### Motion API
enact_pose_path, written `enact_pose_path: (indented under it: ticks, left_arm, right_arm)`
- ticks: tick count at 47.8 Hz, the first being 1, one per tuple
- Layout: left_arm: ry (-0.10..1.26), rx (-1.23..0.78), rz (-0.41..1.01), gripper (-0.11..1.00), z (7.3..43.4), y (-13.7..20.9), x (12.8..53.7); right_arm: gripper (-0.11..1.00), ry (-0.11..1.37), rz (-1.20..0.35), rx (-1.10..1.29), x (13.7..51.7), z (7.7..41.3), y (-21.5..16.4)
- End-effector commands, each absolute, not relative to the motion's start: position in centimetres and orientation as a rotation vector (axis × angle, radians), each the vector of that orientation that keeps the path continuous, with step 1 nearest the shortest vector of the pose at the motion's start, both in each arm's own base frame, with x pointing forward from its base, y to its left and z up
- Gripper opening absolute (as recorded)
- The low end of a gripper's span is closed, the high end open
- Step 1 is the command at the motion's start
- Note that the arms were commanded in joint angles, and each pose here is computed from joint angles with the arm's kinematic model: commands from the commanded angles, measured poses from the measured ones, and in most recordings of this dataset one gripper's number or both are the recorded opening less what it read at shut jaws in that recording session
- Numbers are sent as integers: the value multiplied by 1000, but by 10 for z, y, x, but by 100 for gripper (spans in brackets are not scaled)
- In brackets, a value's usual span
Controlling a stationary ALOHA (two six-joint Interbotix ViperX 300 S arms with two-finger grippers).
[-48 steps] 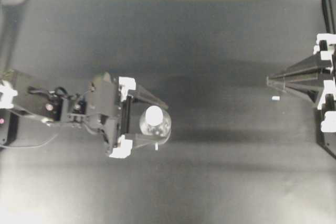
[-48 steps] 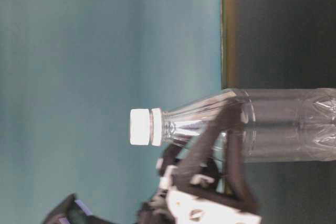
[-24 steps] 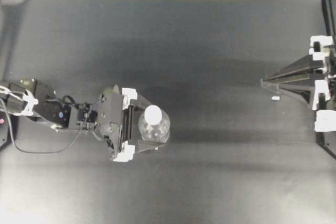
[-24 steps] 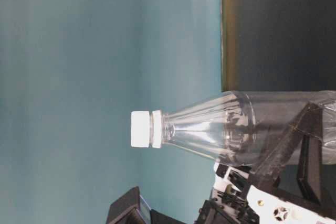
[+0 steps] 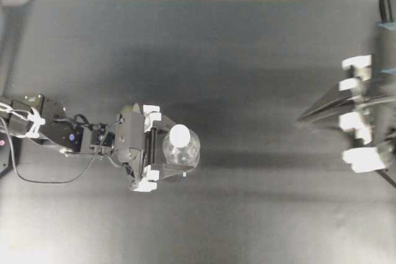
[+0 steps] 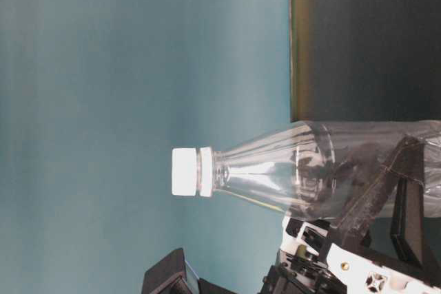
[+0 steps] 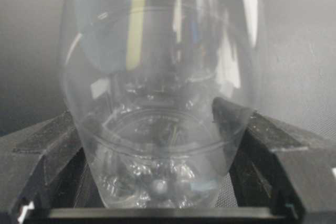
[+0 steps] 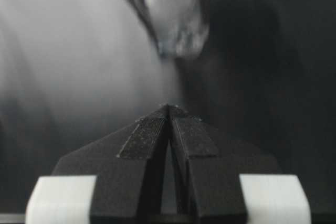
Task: Open the bottle cap by holding the bottle with the left arm and twisting the cap with the right arm.
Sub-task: 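Swing the right gripper over to the white bottle cap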
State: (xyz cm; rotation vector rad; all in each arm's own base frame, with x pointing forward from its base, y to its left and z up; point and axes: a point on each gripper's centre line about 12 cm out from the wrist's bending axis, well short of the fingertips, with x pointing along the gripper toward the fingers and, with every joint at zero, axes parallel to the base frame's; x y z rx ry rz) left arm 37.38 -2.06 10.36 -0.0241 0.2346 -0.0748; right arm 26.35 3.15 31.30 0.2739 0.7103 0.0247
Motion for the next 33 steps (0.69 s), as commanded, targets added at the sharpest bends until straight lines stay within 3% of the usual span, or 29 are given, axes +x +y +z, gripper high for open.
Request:
enact_pose_path:
  ticks: [1, 8, 21, 33]
  left_arm:
    - [225, -21, -81, 80, 106, -22, 375]
    - [227, -21, -81, 80, 106, -22, 375]
    - [229, -22, -81, 80, 105, -22, 375]
    - [229, -25, -82, 80, 105, -23, 374]
  right_arm:
    - [2, 744, 37, 280, 279, 335, 38]
    - [15, 851, 29, 325, 308, 342, 44]
    - [81, 978, -48, 469, 368, 346, 52]
    - [80, 1053, -177, 629, 420, 356, 46]
